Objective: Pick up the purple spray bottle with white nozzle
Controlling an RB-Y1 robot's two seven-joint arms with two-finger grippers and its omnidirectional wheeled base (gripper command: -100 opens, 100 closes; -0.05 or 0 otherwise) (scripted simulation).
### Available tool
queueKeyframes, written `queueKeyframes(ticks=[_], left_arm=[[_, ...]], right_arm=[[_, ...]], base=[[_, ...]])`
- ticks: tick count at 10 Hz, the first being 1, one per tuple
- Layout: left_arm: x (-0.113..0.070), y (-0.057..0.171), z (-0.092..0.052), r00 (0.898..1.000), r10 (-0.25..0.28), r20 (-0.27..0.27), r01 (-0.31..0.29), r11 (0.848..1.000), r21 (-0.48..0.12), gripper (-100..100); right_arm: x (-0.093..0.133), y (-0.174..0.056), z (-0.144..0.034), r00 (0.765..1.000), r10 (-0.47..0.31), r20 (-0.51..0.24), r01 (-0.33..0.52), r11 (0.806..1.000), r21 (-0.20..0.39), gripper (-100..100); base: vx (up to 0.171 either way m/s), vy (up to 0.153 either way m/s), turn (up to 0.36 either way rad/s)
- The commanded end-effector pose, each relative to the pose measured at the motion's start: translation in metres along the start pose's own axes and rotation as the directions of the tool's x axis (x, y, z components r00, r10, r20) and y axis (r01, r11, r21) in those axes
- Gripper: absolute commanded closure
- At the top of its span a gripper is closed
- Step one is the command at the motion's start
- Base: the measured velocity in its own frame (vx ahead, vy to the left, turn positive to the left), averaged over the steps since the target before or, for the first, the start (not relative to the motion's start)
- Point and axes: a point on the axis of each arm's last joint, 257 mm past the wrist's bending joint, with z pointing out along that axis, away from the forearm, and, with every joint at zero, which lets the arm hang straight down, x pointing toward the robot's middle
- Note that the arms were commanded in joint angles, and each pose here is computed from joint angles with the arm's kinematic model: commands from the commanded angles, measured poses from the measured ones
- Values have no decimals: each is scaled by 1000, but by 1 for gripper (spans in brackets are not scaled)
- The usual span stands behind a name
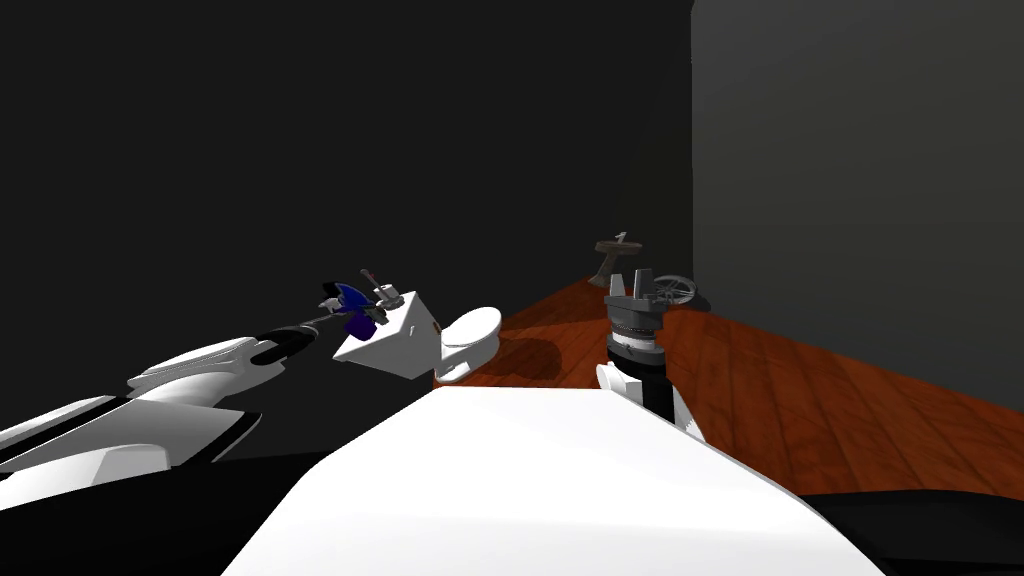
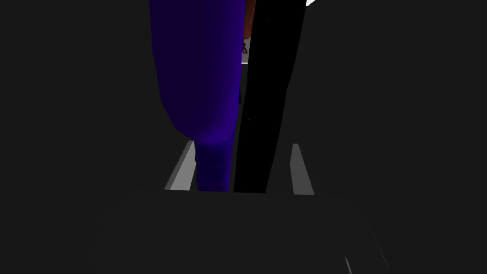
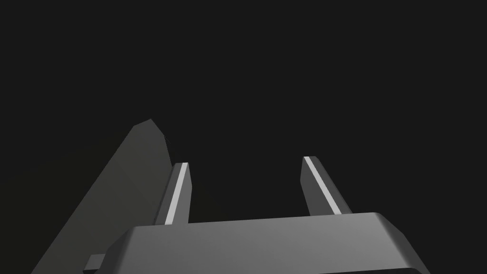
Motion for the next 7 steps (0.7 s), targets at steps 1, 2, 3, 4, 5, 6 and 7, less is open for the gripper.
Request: queueKeyframes(ticks=[1,2,3,4,5,6,7], left_arm=[[0,0,0,1000,0,0,0,1000,0,100],[0,-1,0,1000,0,-1,0,1000,3,100],[0,0,0,1000,1,-1,-1,1000,0,100],[1,0,0,1000,1,-1,-1,1000,0,100],[1,0,0,1000,1,-1,-1,1000,1,0],[2,3,-2,1000,-7,12,7,1000,-15,100],[5,-2,-3,1000,-2,8,2,1000,2,100]], right_arm=[[0,0,0,1000,0,0,0,1000,0,0],[0,0,0,1000,0,0,0,1000,0,0],[0,0,0,1000,0,0,0,1000,0,0],[0,0,0,1000,0,0,0,1000,0,0],[0,0,0,1000,0,0,0,1000,0,0],[0,0,0,1000,0,0,0,1000,0,0],[0,0,0,1000,0,0,0,1000,0,0]], base=[[2,-8,-27],[1,-1,17],[0,0,0],[0,0,0],[0,0,0],[105,80,328],[129,77,261]])
